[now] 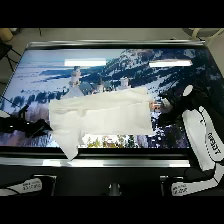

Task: Fold the shirts.

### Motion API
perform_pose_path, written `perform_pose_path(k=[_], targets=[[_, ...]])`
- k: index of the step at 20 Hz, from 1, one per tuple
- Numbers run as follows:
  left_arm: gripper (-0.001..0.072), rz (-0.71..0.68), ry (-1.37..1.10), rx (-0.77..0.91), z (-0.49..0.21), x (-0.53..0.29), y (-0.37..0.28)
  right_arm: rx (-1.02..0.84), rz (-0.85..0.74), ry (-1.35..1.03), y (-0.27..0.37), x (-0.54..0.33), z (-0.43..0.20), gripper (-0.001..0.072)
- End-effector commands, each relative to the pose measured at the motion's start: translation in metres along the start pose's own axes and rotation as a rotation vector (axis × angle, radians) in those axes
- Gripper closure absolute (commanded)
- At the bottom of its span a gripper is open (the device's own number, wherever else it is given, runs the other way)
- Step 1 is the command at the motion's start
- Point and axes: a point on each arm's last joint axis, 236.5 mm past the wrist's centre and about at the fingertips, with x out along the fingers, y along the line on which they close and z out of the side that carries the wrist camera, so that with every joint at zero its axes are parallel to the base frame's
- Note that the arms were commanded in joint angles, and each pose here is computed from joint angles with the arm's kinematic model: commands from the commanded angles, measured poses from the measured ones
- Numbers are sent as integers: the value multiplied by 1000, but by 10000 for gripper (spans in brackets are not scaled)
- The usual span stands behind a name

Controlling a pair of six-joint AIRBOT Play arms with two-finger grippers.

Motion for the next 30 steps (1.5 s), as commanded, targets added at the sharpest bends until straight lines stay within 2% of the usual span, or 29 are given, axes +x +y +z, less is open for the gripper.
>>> perform_pose_path(k=[1, 2, 4, 5, 6, 8, 10, 17, 19, 20, 21, 23, 25, 27, 28, 30], targets=[[242, -39, -7, 4, 1, 9, -11, -13, 7, 3, 1, 5, -4, 403], [262, -53, -6, 1, 1, 11, -16, -12, 3, -2, 0, 5, -3, 400], [375, -56, 18, 7, -3, 17, -21, -6, 1, -6, 0, 6, -2, 394], [554, -54, 26, 16, -4, 19, -23, -2, 4, -3, 0, 8, -4, 393], [685, -53, 27, 19, -4, 20, -24, 6, 9, 5, 0, 11, -6, 392], [682, -53, 21, 21, -3, 19, -24, 23, 51, 15, 8, 22, -12, 371], [682, -53, 12, 30, -2, 16, -25, 12, 106, -38, 22, 34, -8, 275], [682, -53, -17, 49, -1, 7, -29, 91, 182, -147, 36, 58, 8, 292], [682, -53, -18, 50, 0, 7, -29, 89, 172, -142, 42, 62, 12, 481], [682, -54, -24, 55, 1, 4, -31, 72, 170, -132, 47, 64, 12, 629], [682, -54, -39, 68, 5, -2, -34, 62, 169, -131, 50, 63, 13, 692], [684, -53, -133, 128, 24, -36, -51, 31, 147, -174, 51, 45, 20, 695], [684, -41, -347, 244, 52, -110, -87, -63, 49, -306, 49, -17, 39, 696], [684, -44, -671, 411, 59, -232, -152, -192, -168, -539, 57, -134, 59, 696], [683, -64, -845, 497, 44, -298, -190, -263, -333, -692, 70, -215, 56, 695], [683, -94, -1235, 634, -20, -433, -257, -343, -717, -1005, 115, -380, 3, 695]])
